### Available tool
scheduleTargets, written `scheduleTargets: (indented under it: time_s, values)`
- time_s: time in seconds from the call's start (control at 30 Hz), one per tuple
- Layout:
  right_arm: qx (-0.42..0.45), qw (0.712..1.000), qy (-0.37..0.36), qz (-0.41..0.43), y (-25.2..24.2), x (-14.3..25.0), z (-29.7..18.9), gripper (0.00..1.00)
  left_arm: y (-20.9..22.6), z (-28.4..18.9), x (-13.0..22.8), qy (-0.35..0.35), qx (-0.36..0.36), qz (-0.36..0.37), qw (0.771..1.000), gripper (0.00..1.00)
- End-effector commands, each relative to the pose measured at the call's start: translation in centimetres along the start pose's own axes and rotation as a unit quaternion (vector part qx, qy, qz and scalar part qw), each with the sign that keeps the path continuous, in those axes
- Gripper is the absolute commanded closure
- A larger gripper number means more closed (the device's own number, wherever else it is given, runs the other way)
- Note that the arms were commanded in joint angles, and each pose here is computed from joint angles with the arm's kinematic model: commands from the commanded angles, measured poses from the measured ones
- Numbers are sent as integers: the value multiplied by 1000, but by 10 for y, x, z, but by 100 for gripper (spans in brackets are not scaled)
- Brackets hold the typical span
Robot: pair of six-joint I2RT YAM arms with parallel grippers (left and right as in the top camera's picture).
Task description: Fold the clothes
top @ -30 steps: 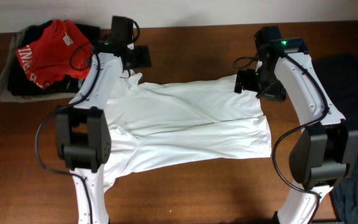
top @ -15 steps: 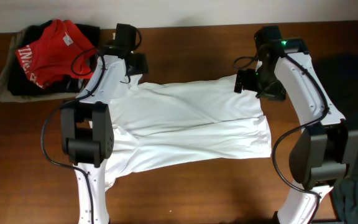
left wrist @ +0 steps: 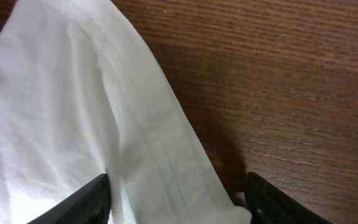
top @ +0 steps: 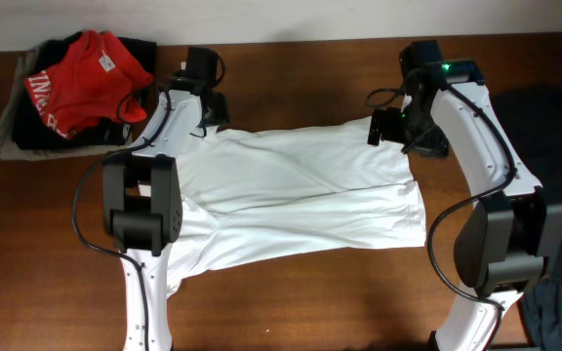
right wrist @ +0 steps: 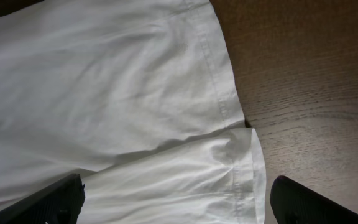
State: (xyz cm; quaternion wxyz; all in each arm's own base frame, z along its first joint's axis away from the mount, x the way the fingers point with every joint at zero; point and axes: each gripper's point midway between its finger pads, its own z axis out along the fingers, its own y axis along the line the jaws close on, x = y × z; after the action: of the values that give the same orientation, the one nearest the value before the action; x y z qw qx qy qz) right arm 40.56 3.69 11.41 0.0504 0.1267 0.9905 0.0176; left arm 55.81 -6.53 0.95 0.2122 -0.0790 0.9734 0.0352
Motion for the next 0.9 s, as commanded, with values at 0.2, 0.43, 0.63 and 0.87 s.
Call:
scheduleTargets:
  time_s: [0.2,0.43,0.63,0.87]
  values:
    - [-28,997,-75,-12,16,-35,-5,1,0,2,-4,-8,-6,-2,1000,52]
    - [-50,982,-178,-44,31,-89,-6,2,0,2,-4,-7,-5,-2,1000,51]
    - [-51,984,-167,-41,33,-104,42,1,0,2,-3,-5,-6,-1,1000,50]
    - [-41,987,-153,-40,32,-111,88,1,1,2,-2,-3,-6,-1,1000,50]
